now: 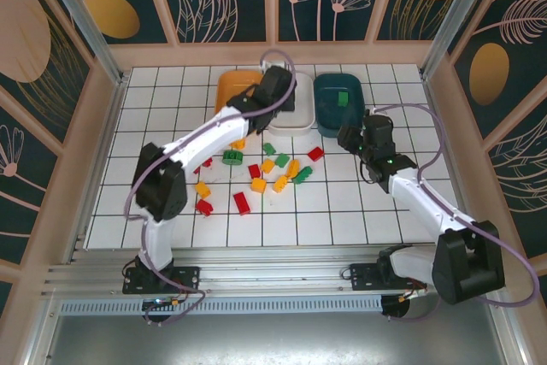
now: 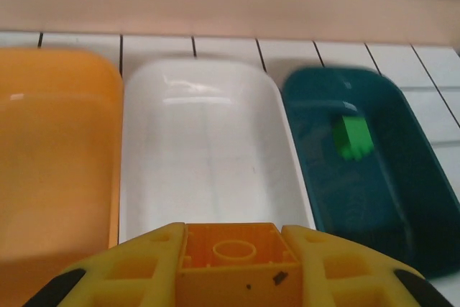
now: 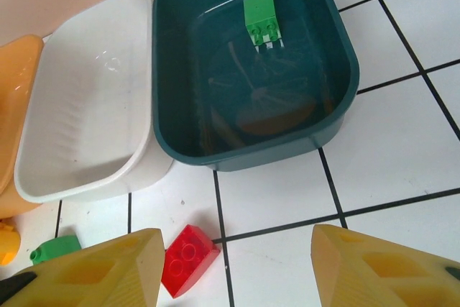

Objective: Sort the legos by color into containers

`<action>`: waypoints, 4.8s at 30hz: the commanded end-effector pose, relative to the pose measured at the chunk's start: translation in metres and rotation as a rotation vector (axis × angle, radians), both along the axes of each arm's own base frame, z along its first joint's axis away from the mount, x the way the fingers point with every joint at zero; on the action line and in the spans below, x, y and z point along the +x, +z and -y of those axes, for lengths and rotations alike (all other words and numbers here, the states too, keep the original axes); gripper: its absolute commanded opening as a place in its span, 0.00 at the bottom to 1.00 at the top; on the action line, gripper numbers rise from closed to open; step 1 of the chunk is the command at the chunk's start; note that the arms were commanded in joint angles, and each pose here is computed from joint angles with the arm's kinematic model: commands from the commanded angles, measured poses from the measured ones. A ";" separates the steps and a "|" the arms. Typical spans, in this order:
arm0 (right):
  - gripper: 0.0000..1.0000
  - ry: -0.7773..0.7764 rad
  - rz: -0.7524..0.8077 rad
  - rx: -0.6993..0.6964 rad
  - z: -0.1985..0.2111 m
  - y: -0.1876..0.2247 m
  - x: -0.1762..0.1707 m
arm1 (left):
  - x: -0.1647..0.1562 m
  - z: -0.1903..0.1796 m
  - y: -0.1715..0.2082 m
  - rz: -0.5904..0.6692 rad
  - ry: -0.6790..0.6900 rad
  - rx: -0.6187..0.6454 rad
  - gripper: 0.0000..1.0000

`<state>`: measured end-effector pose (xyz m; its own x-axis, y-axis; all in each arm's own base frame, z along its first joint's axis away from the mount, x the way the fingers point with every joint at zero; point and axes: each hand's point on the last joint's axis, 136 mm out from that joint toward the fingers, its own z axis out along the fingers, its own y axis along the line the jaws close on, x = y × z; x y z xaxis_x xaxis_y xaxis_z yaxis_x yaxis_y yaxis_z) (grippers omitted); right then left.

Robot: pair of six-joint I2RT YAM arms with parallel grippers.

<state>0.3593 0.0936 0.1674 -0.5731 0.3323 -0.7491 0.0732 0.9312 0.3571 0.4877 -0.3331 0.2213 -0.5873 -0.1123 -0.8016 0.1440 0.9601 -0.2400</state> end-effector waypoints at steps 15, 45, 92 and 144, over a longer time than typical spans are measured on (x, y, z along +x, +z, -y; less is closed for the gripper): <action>0.57 0.052 0.018 0.048 -0.015 0.004 -0.010 | 0.062 0.032 -0.107 -0.182 -0.147 0.028 0.08; 0.61 0.166 0.055 0.025 -0.051 0.030 -0.022 | 0.011 -0.013 -0.003 -0.033 -0.098 -0.137 0.77; 0.60 0.146 0.092 -0.008 -0.063 0.008 -0.014 | -0.238 -0.121 -0.158 -0.431 0.069 0.090 0.22; 0.65 0.108 -0.257 0.322 -0.113 -0.093 -0.067 | 0.080 -0.114 -0.093 -0.216 0.106 -0.083 0.55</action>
<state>0.2831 0.1973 0.0649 -0.7923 0.4120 -0.4500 0.0986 0.8143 0.5720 0.5738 -0.2216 0.0783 -0.7721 -0.2062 -0.6010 -0.0439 0.9609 -0.2733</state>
